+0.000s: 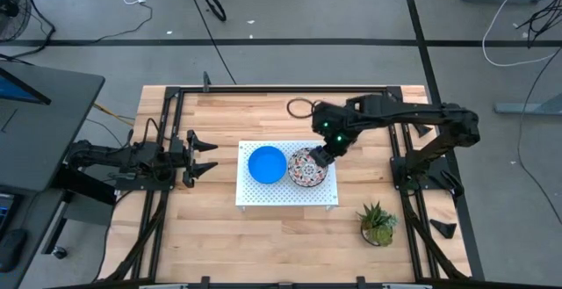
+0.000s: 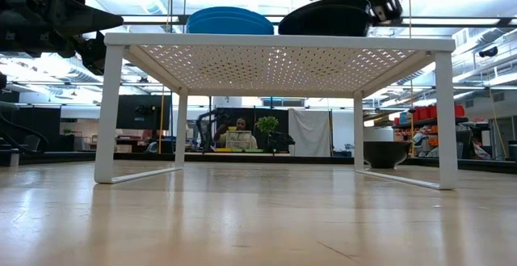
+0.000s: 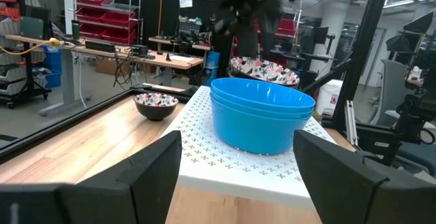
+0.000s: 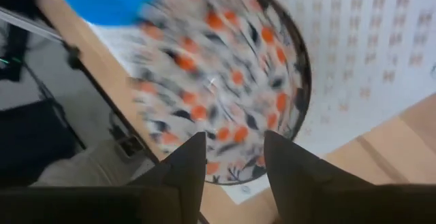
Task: Pick & Place Mini bowls
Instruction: Stack the left orange patterned bowl on top of the orange patterned bowl on the shelf, then stack the orange patterned bowl on top of the orange patterned bowl on the shelf
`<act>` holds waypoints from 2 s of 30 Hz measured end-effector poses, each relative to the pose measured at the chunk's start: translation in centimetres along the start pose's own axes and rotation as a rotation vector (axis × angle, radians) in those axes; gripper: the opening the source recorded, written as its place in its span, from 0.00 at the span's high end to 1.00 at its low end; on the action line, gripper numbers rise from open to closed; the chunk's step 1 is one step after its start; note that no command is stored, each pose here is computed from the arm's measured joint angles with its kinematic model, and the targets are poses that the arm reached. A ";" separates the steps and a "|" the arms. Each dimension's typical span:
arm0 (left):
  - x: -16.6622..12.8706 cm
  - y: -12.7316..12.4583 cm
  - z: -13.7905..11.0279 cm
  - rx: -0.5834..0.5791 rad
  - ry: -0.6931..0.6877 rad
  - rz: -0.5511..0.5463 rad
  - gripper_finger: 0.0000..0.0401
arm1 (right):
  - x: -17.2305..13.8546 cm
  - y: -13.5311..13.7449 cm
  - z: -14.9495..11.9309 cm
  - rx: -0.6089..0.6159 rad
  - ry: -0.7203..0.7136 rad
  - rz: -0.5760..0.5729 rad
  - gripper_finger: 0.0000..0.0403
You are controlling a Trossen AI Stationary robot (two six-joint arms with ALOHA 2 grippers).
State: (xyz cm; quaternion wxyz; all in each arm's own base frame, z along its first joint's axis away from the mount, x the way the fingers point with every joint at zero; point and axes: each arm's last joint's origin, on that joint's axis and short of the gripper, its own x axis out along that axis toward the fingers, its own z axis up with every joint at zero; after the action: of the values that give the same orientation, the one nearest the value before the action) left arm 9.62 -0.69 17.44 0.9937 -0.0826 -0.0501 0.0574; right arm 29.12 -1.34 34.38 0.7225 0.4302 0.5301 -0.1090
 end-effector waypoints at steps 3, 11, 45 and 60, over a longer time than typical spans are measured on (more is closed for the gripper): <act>0.0 0.0 0.0 0.000 0.000 0.000 0.28 | 1.7 -0.9 -0.5 0.019 0.062 -0.032 0.63; 0.0 0.0 0.0 0.000 0.000 0.000 0.28 | 2.2 -0.5 -0.6 0.009 0.049 -0.003 0.63; 0.0 0.0 0.0 0.000 0.000 0.000 0.28 | 4.9 2.4 4.4 -0.252 -0.186 0.195 0.63; 0.0 0.0 0.0 0.000 0.000 0.000 0.28 | 2.9 2.1 3.9 -0.269 -0.218 0.208 0.63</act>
State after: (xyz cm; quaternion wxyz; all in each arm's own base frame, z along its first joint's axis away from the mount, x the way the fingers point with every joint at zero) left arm 9.62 -0.69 17.43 0.9937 -0.0826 -0.0500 0.0575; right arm 34.24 -2.09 33.27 0.8339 0.3681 0.4112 -0.0078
